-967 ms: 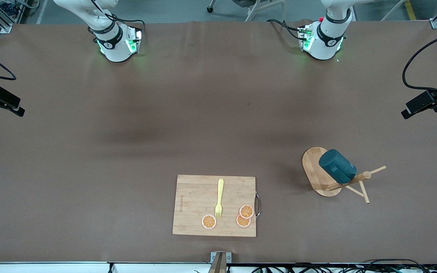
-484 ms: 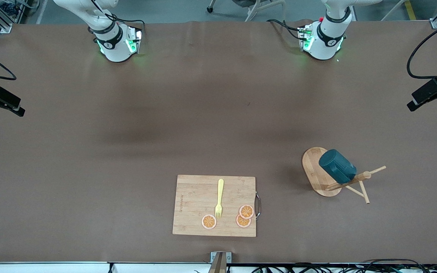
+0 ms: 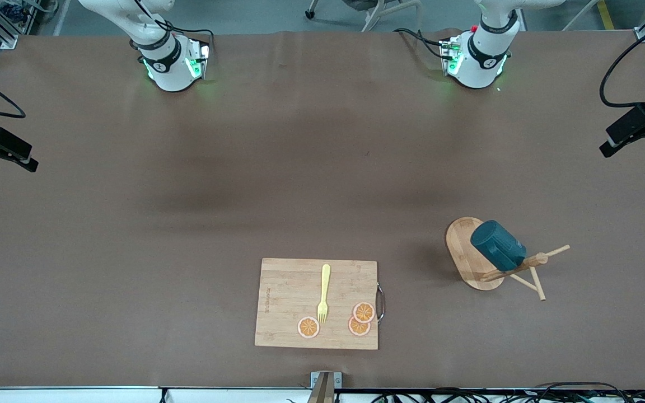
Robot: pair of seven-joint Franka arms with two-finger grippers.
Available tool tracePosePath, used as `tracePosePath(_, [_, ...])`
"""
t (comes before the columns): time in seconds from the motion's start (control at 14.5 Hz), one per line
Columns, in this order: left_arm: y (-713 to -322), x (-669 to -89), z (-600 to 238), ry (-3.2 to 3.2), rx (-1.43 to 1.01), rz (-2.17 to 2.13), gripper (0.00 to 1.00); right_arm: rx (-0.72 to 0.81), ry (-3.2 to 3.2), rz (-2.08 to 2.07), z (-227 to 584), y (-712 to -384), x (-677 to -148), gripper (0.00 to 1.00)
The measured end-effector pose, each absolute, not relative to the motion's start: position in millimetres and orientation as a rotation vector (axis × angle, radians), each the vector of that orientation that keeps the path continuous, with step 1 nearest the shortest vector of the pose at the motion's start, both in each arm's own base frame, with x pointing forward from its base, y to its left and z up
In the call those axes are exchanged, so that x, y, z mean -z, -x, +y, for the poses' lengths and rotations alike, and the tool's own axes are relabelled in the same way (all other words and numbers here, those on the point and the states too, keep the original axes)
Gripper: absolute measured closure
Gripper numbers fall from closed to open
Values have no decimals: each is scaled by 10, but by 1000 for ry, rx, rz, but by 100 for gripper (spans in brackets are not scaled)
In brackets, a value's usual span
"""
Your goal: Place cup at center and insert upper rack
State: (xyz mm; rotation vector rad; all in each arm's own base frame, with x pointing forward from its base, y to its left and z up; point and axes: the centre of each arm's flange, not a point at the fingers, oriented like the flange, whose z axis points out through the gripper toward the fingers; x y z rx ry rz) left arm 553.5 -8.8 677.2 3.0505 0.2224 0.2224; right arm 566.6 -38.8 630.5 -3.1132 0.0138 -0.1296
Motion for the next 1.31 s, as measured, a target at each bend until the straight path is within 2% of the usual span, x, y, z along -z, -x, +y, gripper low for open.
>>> tracePosePath(1.31, [-5580,-6708,-193,-3066,-226,51,0,129,3113,7,-361,-5667,-6305,0])
